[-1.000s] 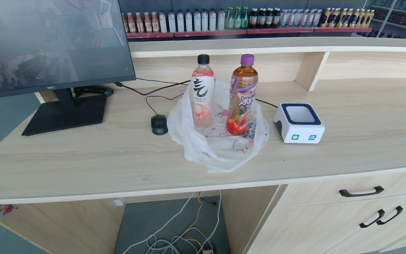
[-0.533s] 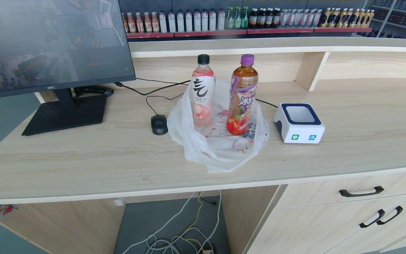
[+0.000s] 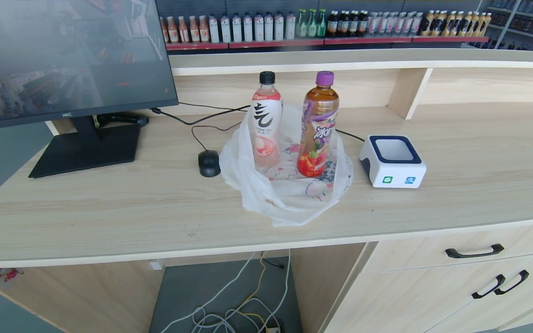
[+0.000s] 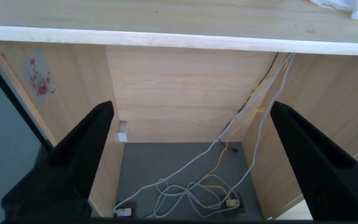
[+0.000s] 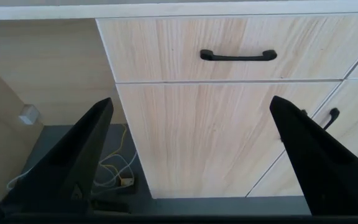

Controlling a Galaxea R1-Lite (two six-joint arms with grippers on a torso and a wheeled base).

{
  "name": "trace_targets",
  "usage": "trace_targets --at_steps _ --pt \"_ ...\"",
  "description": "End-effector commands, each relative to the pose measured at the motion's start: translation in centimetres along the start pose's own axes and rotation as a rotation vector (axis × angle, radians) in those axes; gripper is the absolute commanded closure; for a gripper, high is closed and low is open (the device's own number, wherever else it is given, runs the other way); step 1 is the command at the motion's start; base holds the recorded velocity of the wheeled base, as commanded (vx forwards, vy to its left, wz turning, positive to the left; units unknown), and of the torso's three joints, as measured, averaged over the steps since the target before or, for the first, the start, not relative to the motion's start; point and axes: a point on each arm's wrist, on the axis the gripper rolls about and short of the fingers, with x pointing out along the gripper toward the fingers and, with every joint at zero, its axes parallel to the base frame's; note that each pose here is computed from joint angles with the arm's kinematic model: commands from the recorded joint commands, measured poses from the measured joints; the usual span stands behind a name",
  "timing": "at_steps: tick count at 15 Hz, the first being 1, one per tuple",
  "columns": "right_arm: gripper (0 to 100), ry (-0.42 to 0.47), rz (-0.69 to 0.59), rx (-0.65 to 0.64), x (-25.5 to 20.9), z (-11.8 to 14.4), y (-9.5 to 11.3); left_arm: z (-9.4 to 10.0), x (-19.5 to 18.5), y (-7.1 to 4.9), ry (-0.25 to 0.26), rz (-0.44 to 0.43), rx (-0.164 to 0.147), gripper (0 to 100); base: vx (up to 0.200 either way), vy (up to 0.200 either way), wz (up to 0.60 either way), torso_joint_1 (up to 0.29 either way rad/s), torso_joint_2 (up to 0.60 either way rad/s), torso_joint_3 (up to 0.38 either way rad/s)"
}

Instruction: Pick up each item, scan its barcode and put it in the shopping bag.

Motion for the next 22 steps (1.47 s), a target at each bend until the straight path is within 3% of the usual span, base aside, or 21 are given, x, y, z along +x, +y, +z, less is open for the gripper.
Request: trace_targets --at_steps 1,5,22 --pt "0 0.002 0.001 0.0 0.01 0.01 0.0 0.02 0.01 0.0 0.0 0.0 0.003 0 0.0 0.0 0.0 0.0 0.0 0.0" --pt "0 0.002 0.001 0.0 0.01 0.01 0.0 0.02 0.01 0.0 0.0 0.0 0.0 0 0.0 0.0 0.0 0.0 0.0 0.0" --pt "0 0.002 0.001 -0.002 0.01 0.01 0.0 0.05 0.01 0.0 -0.003 0.0 -0.003 0 0.0 -0.2 0.0 0.001 0.0 0.002"
